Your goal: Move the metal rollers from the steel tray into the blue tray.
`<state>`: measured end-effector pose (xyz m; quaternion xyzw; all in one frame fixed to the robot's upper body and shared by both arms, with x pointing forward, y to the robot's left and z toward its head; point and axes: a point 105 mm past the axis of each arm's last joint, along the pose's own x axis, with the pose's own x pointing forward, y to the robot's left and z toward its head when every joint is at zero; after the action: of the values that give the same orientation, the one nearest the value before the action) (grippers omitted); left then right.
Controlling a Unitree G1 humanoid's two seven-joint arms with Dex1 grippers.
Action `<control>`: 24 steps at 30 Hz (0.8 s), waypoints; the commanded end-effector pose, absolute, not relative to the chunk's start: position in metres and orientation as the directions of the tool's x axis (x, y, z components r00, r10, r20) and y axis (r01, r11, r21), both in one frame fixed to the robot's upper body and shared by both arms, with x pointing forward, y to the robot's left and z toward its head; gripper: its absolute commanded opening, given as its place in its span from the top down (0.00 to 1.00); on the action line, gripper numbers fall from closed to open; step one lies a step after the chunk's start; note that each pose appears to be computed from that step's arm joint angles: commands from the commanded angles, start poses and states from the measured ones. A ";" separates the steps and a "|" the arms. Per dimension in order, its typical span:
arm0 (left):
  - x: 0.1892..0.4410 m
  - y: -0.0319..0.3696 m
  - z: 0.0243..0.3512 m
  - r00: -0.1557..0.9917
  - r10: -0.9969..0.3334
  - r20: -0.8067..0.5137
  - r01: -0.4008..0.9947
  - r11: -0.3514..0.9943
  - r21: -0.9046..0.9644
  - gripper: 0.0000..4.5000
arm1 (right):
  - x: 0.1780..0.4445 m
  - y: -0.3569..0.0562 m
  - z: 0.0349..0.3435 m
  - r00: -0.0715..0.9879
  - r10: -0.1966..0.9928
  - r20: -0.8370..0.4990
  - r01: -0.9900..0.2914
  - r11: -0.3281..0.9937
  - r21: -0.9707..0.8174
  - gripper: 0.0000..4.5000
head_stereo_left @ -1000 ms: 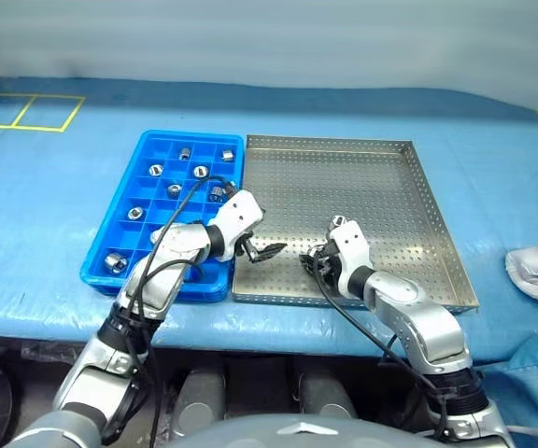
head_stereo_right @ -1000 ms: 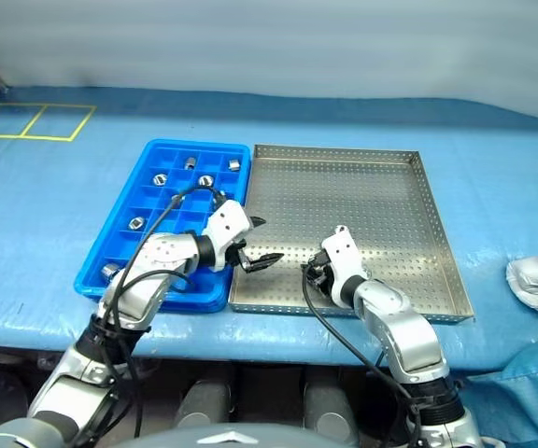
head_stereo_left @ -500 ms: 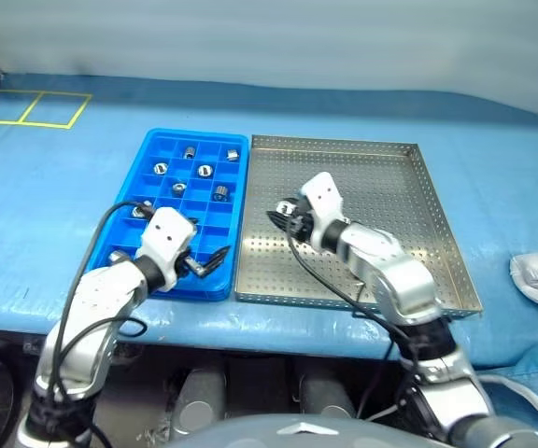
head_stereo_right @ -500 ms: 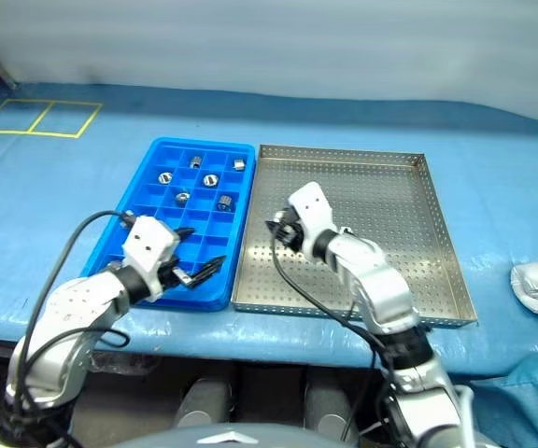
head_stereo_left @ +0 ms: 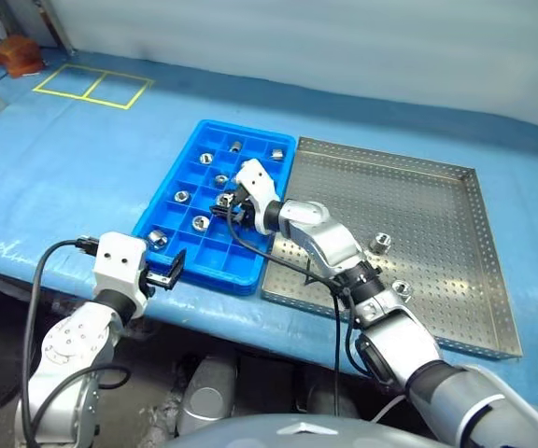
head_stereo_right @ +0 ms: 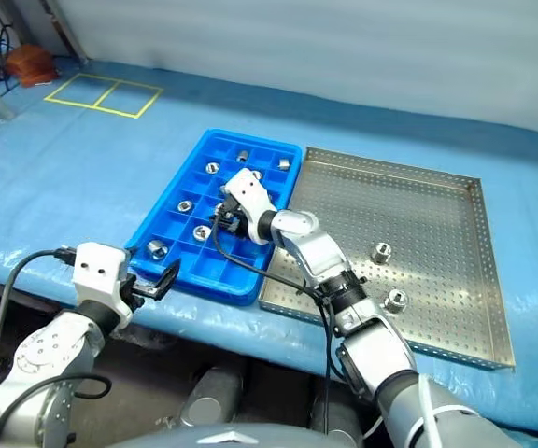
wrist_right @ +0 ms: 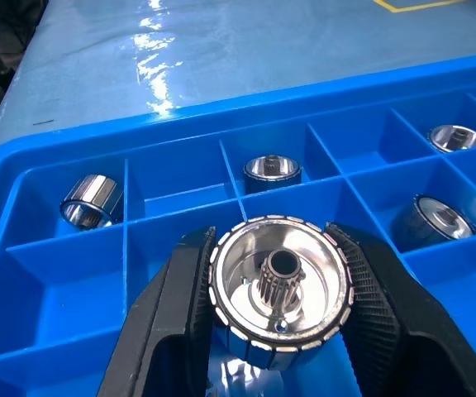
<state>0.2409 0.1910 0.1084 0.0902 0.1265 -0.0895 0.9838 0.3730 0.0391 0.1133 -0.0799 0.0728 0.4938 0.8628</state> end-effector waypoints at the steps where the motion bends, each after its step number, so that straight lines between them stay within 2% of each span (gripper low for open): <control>1: 0.239 0.185 0.123 0.965 -0.162 -0.208 0.200 0.964 0.178 0.03 | 0.383 0.040 0.126 0.522 0.839 -0.153 -0.853 0.513 -0.101 0.62; 14: 0.249 0.174 0.121 0.950 -0.226 -0.218 0.266 0.948 0.178 0.03 | 0.400 0.014 0.137 0.614 0.783 -0.101 -0.789 0.604 -0.110 0.62; 24: 0.253 0.172 0.119 0.942 -0.248 -0.226 0.290 0.940 0.178 0.03 | 0.402 0.006 0.137 0.637 0.764 -0.102 -0.770 0.626 -0.123 0.62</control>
<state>0.2525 0.1749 0.1120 0.1009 0.1171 -0.1293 0.9795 0.4009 0.0040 0.1166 -0.0756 0.0569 0.4255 0.9000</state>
